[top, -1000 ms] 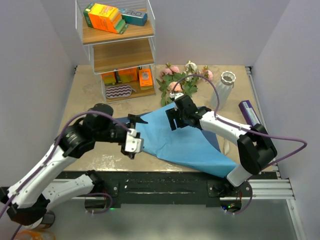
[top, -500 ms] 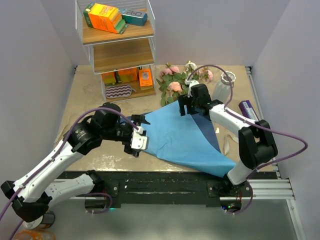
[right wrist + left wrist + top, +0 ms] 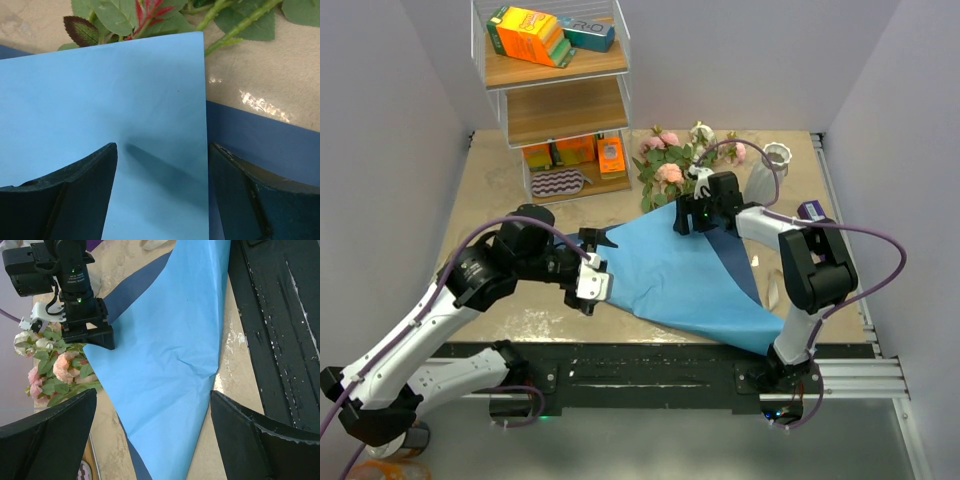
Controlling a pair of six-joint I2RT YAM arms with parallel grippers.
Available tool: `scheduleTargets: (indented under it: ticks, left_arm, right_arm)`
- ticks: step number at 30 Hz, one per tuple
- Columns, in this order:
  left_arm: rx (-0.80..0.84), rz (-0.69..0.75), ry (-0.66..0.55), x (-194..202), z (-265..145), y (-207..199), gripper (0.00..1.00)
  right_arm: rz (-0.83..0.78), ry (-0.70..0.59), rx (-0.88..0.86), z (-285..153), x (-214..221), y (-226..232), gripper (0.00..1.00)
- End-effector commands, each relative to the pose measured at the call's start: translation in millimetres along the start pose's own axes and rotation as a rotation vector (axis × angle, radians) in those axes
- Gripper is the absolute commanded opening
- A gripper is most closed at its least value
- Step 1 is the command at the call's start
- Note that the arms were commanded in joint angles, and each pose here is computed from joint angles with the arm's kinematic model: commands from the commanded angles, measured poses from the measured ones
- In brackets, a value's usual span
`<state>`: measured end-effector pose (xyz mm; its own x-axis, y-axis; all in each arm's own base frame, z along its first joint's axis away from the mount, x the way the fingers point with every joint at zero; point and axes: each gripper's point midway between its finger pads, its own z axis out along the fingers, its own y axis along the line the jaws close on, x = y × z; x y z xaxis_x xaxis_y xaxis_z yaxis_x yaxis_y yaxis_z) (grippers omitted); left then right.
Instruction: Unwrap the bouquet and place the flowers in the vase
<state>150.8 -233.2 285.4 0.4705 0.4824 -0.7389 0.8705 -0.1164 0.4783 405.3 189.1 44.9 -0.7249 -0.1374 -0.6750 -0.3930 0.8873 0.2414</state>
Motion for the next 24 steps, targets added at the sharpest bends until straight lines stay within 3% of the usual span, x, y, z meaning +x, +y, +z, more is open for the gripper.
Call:
scheduleTargets:
  ticks: [1,3,5,6,8,9,11,15,24]
  left_arm:
    - [-0.018,0.002,-0.046,-18,-9,5,1.0]
    - [-0.015,-0.003,-0.048,-19,-9,4,1.0]
    - [-0.015,-0.017,-0.048,-18,-8,4,1.0]
    - [-0.019,-0.024,-0.045,-18,-7,5,1.0]
    - [-0.017,-0.045,-0.041,-16,-5,6,1.0]
    - [-0.019,-0.053,-0.04,-16,-4,7,1.0]
    - [-0.021,-0.078,-0.047,-17,-2,7,1.0]
    - [-0.061,-0.11,-0.042,-16,0,17,1.0]
    - [-0.092,-0.236,-0.037,1,18,46,1.0]
  right_arm:
    - [-0.021,-0.054,-0.073,3,-14,12,0.75]
    - [-0.015,-0.051,-0.084,4,-13,13,0.72]
    - [-0.013,-0.031,-0.106,6,-9,16,0.61]
    - [-0.007,-0.024,-0.133,6,-8,21,0.43]
    - [0.002,-0.018,-0.147,5,-4,24,0.28]
    - [0.011,-0.015,-0.151,4,-2,25,0.11]
    - [0.013,-0.019,-0.155,2,-2,26,0.0]
    - [0.004,-0.05,-0.151,-16,-8,30,0.0]
    - [-0.063,-0.274,-0.115,-100,-69,47,0.0]
